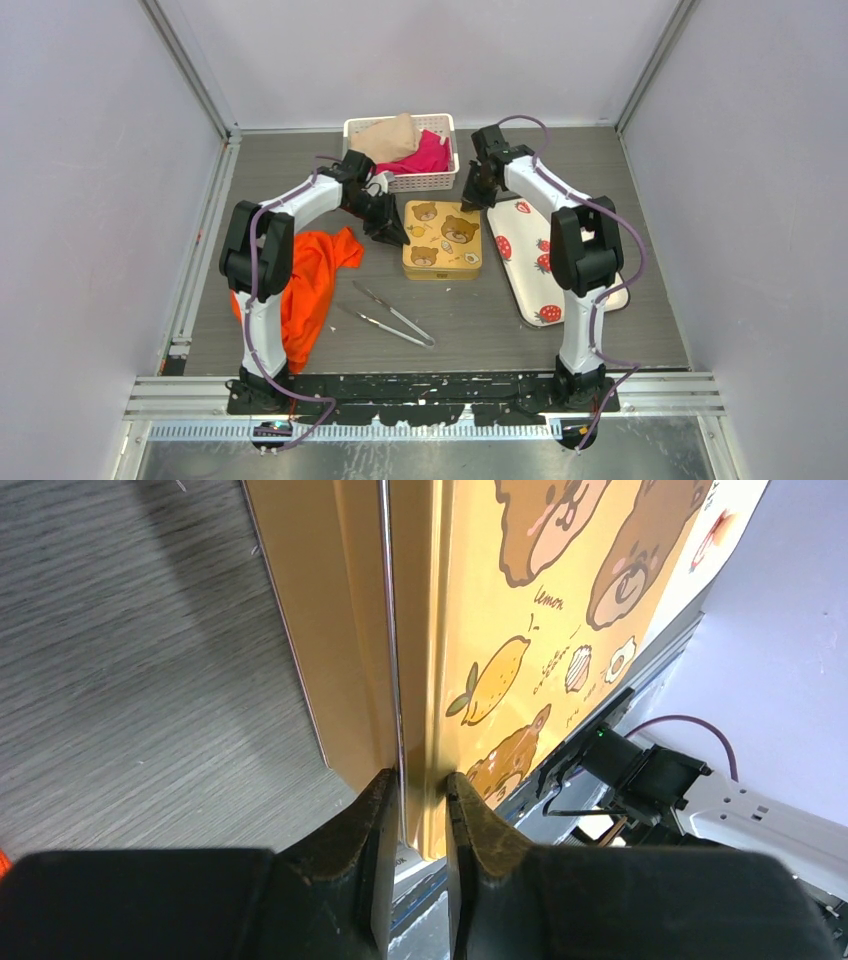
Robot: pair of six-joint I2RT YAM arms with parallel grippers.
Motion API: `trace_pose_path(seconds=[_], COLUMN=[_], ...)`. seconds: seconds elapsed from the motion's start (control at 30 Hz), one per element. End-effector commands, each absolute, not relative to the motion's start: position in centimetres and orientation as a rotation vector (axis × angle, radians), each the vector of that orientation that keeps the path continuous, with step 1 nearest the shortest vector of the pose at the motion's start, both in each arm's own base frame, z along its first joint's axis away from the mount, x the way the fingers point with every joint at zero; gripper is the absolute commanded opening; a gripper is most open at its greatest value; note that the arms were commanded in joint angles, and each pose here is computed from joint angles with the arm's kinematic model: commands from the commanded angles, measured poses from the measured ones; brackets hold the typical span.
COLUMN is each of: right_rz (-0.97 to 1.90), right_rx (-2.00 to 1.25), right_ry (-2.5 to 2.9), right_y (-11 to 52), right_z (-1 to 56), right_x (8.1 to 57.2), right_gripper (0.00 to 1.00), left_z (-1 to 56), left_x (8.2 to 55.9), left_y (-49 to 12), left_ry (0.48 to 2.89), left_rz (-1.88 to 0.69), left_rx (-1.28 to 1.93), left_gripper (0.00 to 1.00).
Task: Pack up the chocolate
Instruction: Close the box lid on the packing box.
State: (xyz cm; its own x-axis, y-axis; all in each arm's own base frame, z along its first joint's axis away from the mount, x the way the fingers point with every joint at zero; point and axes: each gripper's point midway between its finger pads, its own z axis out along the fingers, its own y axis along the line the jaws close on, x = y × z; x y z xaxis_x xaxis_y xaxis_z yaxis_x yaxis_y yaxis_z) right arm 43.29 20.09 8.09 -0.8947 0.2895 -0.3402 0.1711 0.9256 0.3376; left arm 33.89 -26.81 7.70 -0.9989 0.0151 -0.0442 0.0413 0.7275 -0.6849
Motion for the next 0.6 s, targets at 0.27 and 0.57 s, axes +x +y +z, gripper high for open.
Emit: trace_pose_path(seconds=[0.27,0.57], right_rz=[0.429,0.509], right_rx=[0.267,0.217], right_ry=[2.686,2.554], right_y=[21.5,22.8], right_z=[9.0,15.1], right_x=[42.7,42.7], right_gripper=[0.01,0.04], left_z=[3.7,5.5], left_x=[32.8,33.2], left_y=[-23.3,-23.0], left_ry=[3.012,2.969], left_rz=[-0.833,-0.809], left_rx=[0.023,0.032], left_gripper=[0.24,0.28])
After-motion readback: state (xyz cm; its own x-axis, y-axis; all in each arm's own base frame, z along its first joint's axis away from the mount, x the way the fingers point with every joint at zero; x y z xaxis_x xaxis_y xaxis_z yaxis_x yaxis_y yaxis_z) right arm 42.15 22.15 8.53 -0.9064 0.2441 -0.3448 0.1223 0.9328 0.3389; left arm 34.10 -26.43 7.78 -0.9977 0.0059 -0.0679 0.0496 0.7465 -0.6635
